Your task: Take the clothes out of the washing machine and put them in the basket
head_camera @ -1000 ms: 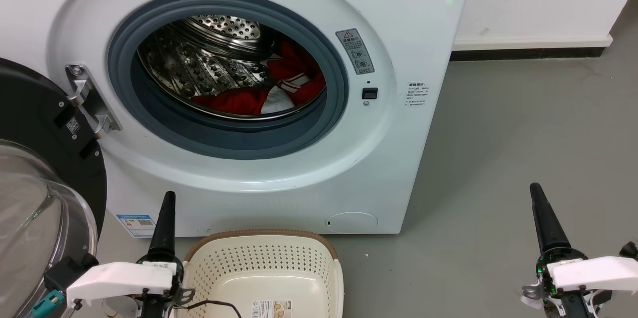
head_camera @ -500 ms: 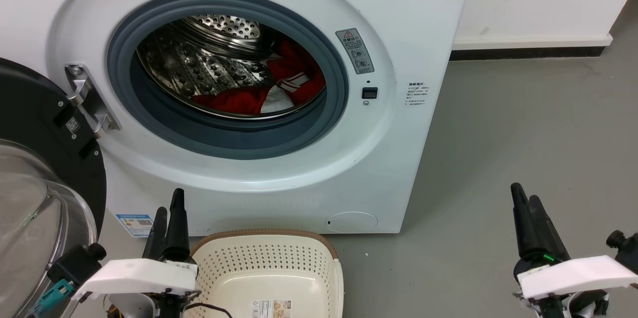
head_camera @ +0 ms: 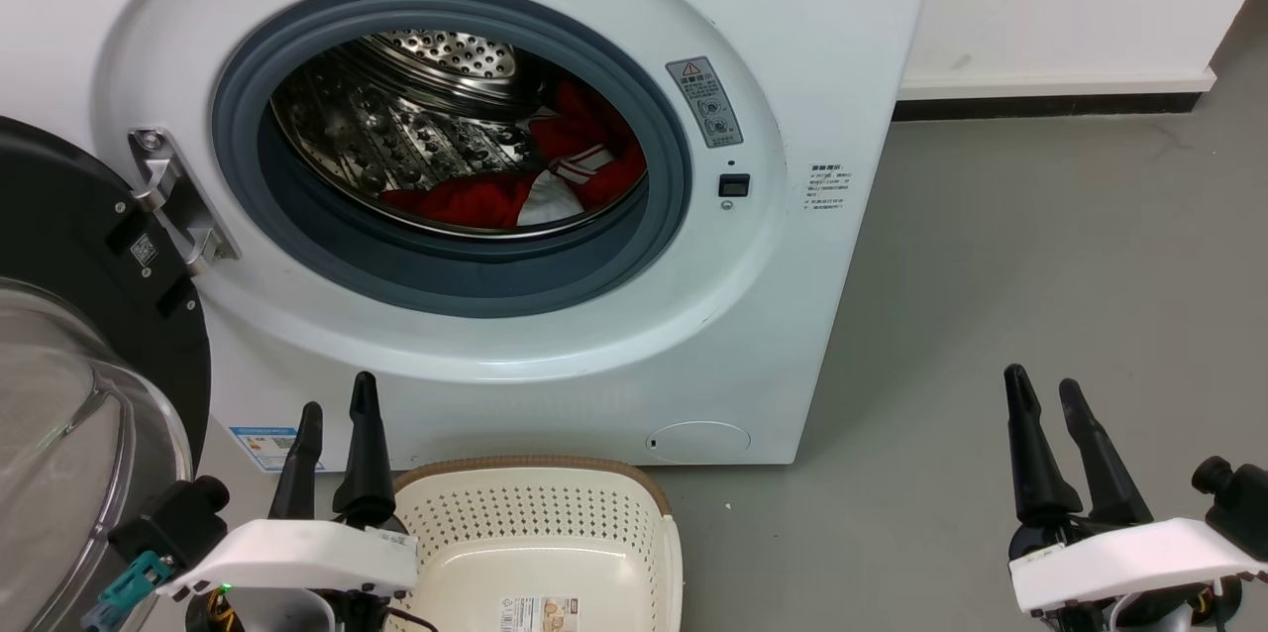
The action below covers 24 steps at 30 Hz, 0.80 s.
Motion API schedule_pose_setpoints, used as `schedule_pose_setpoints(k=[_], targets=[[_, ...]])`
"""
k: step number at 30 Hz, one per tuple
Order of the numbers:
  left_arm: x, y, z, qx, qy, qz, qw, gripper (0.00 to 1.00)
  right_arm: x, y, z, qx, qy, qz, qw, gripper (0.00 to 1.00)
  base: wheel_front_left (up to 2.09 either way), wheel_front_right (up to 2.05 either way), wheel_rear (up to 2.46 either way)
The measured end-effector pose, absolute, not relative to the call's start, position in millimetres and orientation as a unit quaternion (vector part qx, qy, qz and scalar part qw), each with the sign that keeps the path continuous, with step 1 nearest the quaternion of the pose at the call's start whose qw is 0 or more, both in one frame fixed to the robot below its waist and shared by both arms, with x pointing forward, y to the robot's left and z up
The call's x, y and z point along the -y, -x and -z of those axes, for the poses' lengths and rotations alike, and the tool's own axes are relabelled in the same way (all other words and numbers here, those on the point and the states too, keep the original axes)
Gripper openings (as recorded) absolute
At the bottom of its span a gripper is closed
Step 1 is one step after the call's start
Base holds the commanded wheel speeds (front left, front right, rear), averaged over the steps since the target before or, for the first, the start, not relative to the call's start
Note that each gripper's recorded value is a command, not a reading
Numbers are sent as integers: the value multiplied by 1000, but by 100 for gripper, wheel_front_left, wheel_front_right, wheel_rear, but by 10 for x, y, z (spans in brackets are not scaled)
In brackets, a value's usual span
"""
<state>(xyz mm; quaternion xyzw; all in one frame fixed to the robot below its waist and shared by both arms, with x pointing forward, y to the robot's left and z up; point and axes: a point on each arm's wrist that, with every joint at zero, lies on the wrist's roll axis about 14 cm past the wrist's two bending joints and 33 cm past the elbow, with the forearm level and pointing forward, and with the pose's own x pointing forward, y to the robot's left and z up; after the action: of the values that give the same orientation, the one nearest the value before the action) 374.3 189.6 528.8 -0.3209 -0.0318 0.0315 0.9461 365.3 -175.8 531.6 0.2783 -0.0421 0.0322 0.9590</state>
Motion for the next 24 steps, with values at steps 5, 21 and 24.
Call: schedule_pose_setpoints(k=[5,21,24], targets=[[-1884,-3728,-5321,39,287,-30,957,100,1753,-3630,-5334,48,-247,-34,967,100,0,0,0],[-1842,-3696,-5416,62,200,-27,978,100,1708,-3584,-5447,74,-166,-44,982,100,0,0,0],[-1839,-3687,-5432,67,186,-26,980,100,1696,-3576,-5466,79,-151,-46,984,100,0,0,0]])
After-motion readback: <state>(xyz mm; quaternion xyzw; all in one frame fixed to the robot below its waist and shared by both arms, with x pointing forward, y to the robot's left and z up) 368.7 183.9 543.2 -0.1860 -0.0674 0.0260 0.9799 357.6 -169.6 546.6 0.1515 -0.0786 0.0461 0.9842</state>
